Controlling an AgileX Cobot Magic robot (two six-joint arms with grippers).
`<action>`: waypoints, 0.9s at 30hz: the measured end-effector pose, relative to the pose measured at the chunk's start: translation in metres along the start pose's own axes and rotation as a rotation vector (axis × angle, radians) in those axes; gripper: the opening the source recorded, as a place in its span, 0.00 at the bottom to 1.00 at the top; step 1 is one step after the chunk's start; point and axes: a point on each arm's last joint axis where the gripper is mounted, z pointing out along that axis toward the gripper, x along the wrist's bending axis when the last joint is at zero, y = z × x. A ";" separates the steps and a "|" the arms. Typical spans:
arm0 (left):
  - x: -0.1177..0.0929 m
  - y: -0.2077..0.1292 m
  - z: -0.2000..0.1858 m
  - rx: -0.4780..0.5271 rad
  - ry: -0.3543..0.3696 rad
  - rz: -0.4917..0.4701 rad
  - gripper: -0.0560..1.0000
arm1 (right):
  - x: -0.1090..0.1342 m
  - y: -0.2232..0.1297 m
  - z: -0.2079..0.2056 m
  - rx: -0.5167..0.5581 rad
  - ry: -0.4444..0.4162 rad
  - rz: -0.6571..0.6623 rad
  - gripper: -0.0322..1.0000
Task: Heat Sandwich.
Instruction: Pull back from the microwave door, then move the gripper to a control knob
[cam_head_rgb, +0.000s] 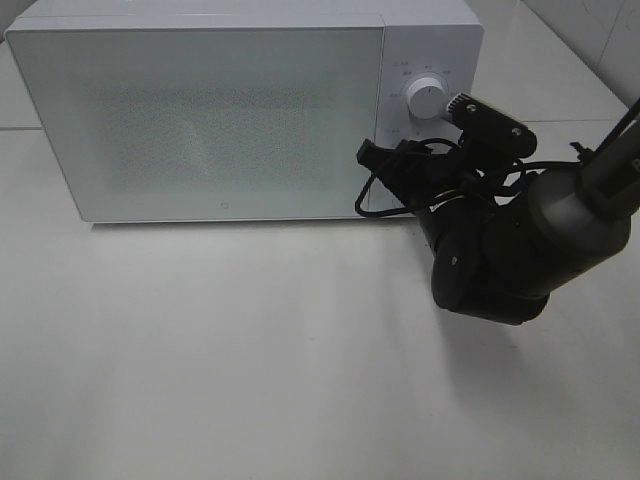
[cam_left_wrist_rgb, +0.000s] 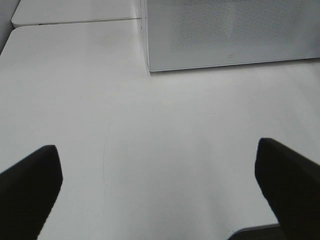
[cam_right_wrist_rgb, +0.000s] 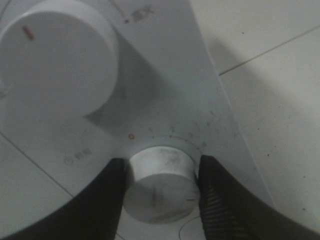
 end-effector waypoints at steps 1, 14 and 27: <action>0.000 0.000 0.000 0.000 0.000 0.000 0.99 | 0.000 0.000 0.000 0.000 0.000 0.000 0.45; 0.000 0.000 0.000 0.000 0.000 0.000 0.99 | -0.002 0.001 0.001 -0.005 -0.009 0.521 0.45; 0.000 0.000 0.000 0.000 0.000 0.000 0.99 | -0.002 0.000 0.001 -0.009 -0.011 0.925 0.45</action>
